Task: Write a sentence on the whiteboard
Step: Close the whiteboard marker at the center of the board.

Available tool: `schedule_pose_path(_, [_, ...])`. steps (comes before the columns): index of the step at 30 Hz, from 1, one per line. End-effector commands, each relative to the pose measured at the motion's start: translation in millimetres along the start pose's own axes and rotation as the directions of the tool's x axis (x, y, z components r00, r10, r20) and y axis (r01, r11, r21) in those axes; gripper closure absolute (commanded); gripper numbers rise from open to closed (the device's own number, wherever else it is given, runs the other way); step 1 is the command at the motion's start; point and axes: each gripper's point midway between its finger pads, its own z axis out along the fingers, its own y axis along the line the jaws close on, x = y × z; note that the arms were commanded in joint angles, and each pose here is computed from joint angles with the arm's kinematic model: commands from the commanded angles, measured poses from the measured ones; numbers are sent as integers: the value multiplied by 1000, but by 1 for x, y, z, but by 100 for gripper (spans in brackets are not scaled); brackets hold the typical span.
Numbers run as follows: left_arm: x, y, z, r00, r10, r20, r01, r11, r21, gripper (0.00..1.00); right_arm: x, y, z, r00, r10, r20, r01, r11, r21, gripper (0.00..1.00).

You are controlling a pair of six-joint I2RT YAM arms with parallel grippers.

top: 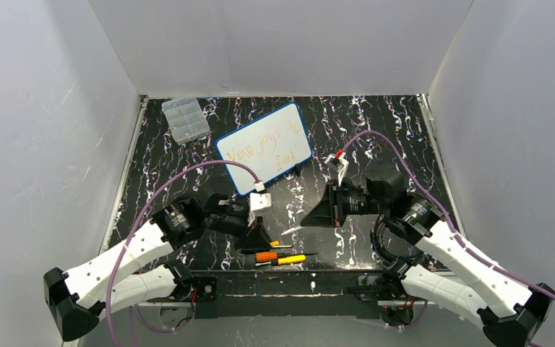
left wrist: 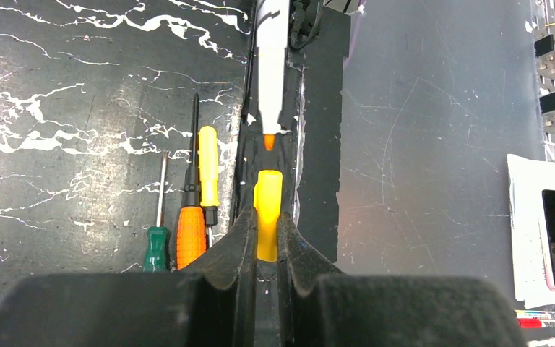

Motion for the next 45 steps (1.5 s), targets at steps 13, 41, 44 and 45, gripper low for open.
schedule_pose_path(13, [-10, -11, -6, 998, 37, 41, -39, 998, 43, 100, 5, 14, -2, 999, -14, -44, 10, 997, -81, 99])
schedule_pose_path(41, [-18, -14, -8, 996, 51, 80, -54, 997, 47, 100, 9, 1, 6, 998, 6, -63, -9, 998, -58, 99])
schedule_pose_path(44, [-19, -15, -8, 995, 49, 84, -53, 997, 49, 100, 9, 0, 6, 998, 6, -61, -9, 998, -56, 99])
schedule_pose_path(45, [-19, -15, -8, 995, 48, 84, -52, 997, 50, 100, 9, 1, 6, 998, 6, -61, -9, 998, -58, 99])
